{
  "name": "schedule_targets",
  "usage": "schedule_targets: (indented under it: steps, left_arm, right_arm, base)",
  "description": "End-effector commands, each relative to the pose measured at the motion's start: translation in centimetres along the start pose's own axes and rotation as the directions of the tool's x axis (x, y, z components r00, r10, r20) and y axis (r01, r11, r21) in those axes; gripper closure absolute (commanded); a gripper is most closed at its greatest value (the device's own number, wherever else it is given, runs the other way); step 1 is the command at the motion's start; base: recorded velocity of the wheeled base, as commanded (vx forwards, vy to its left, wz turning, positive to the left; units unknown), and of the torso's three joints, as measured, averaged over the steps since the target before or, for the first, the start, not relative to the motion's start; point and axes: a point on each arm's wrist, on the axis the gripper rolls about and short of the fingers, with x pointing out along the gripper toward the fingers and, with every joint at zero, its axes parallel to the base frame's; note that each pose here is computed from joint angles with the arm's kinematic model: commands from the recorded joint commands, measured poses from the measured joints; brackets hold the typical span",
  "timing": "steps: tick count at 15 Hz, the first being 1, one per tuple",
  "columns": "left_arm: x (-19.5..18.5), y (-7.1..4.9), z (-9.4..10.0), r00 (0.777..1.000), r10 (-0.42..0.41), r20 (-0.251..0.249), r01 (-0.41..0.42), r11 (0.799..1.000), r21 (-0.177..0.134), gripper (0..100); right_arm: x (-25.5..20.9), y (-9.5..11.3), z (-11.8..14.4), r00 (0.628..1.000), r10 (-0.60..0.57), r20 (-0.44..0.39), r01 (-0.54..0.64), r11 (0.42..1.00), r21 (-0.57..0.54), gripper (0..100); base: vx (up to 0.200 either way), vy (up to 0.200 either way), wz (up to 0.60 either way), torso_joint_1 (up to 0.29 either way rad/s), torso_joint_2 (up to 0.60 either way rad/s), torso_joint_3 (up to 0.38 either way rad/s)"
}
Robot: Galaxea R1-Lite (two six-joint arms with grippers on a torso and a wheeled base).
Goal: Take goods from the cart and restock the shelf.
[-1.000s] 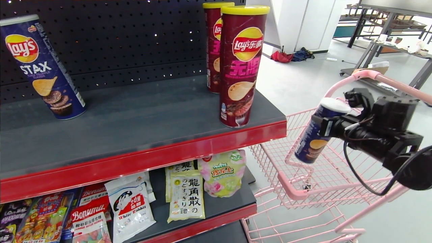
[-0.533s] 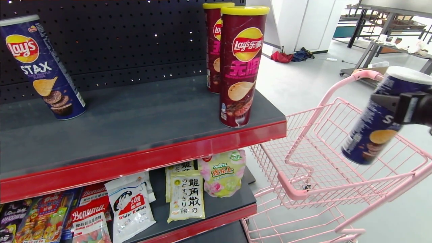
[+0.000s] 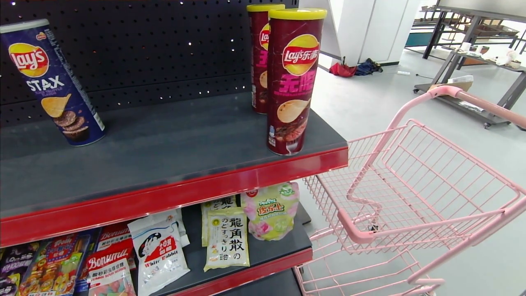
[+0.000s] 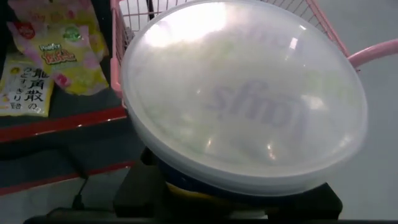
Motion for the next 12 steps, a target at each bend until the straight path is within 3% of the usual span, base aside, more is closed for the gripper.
schedule_targets:
  steps: [1, 5, 12]
  left_arm:
    - [0.0, 0.0, 0.0, 1.0, 0.001, 0.0, -0.001, 1.0, -0.001, 0]
    - [0.0, 0.0, 0.0, 1.0, 0.001, 0.0, -0.001, 1.0, -0.002, 0]
    - [0.0, 0.0, 0.0, 1.0, 0.001, 0.0, -0.001, 1.0, -0.002, 0]
  right_arm:
    - [-1.62, 0.1, -2.35, 0.998, -0.008, 0.055, 0.007, 1.0, 0.005, 100]
    - [-1.58, 0.11, -2.69, 0.999, -0.016, 0.05, 0.016, 1.0, 0.005, 100]
    - [-1.39, 0.13, -2.72, 0.999, -0.008, 0.044, 0.008, 1.0, -0.002, 100]
  base:
    - [0.0, 0.0, 0.0, 0.0, 0.0, 0.0]
    - [0.0, 0.0, 0.0, 0.015, -0.05, -0.032]
    - [0.0, 0.0, 0.0, 0.17, -0.5, -0.32]
